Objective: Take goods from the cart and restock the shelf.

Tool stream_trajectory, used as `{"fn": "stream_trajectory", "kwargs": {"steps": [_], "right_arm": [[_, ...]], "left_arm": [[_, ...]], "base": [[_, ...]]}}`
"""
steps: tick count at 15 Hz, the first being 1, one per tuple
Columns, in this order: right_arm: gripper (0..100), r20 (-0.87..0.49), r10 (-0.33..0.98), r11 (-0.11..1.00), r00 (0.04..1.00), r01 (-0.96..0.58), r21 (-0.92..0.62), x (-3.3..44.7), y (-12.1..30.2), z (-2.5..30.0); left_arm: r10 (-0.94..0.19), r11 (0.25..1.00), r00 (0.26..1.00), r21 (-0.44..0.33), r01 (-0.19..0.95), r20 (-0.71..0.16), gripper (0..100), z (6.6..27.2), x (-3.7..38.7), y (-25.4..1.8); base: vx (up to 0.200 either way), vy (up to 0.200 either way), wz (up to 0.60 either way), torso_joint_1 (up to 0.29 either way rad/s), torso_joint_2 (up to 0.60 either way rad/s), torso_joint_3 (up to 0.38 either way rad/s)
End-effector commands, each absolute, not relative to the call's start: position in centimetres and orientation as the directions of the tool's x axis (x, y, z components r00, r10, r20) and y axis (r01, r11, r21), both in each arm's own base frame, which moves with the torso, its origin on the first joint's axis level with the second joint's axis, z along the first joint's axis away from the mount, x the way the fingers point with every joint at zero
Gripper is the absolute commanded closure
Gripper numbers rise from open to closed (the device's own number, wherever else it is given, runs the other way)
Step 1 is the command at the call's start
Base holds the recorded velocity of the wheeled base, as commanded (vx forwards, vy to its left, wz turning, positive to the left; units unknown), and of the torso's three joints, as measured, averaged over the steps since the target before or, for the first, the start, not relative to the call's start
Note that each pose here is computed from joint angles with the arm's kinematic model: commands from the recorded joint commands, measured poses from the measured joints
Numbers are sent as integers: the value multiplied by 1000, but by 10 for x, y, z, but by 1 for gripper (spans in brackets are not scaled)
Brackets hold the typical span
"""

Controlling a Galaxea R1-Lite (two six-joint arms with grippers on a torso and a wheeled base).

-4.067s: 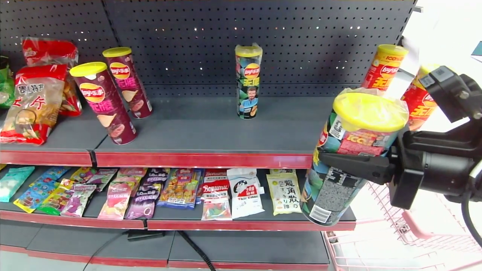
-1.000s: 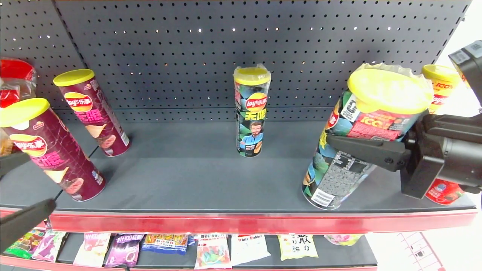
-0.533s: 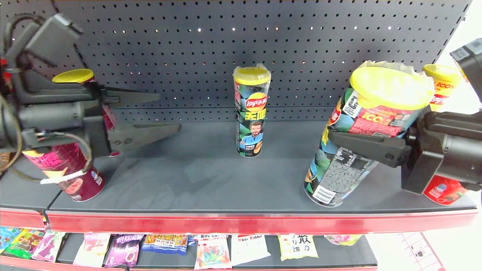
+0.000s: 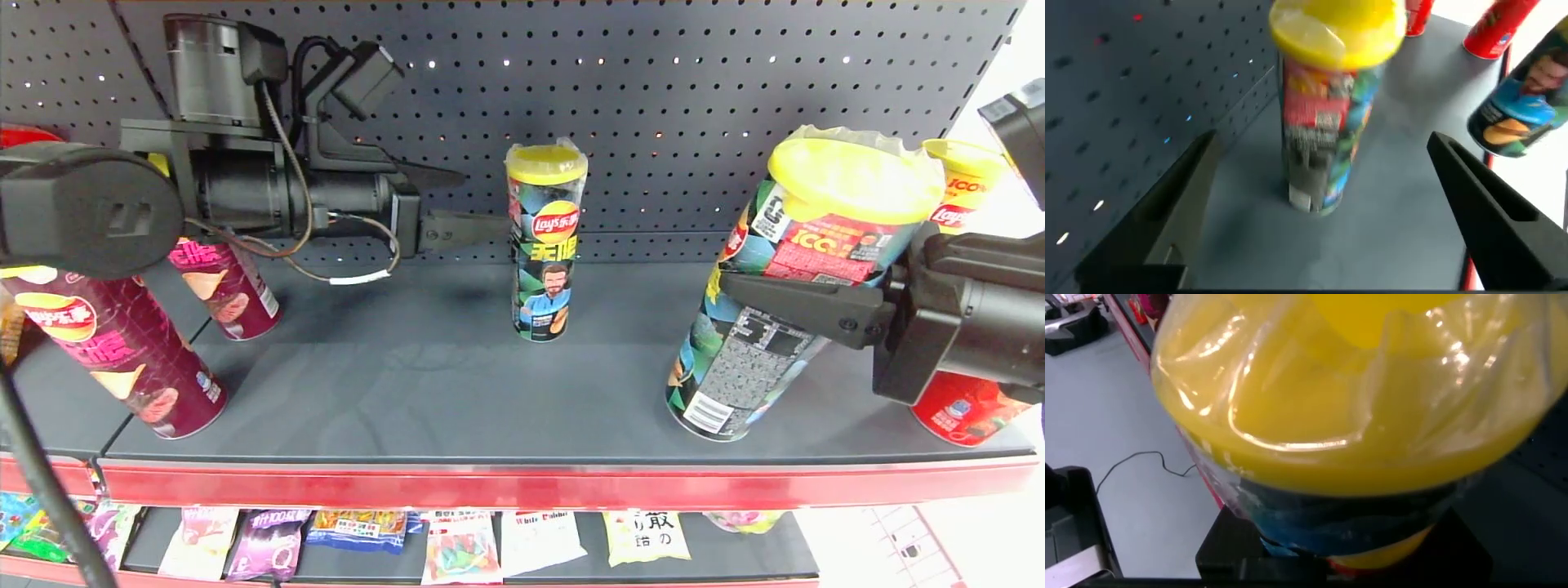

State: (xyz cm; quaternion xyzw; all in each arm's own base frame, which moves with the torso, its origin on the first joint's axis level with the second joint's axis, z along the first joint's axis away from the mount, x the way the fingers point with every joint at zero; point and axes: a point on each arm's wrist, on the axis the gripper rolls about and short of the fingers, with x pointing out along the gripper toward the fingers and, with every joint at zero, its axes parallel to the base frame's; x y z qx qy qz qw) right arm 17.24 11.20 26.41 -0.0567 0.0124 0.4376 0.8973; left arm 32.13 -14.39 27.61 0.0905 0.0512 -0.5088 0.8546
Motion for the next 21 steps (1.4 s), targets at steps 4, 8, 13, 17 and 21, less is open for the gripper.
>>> {"fn": "stream_trajectory", "kwargs": {"steps": [4, 8, 13, 17, 21], "right_arm": [[100, -73, 779, 617, 622, -782, -87, 173, 110, 264], [100, -71, 776, 622, 627, -779, -84, 173, 109, 264], [100, -76, 773, 624, 629, -777, -82, 174, 109, 263], [100, -74, 771, 628, 633, -774, -83, 174, 108, 263], [100, -71, 761, 640, 645, -764, -84, 175, 104, 264]], "left_arm": [[-877, 427, 434, 80, 901, -208, 0, 257, 342, -172], [-880, 422, 432, 91, 902, -196, 0, 257, 353, -186], [-880, 423, 429, 76, 903, -204, 0, 252, 355, -200], [-874, 437, 445, 84, 895, -197, 0, 250, 364, -211], [-870, 439, 445, 77, 895, -213, 100, 242, 365, -221]], "base": [[0, 0, 0, 0, 0, 0], [0, 0, 0, 0, 0, 0], [0, 0, 0, 0, 0, 0], [0, 0, 0, 0, 0, 0], [0, 0, 0, 0, 0, 0]]}}
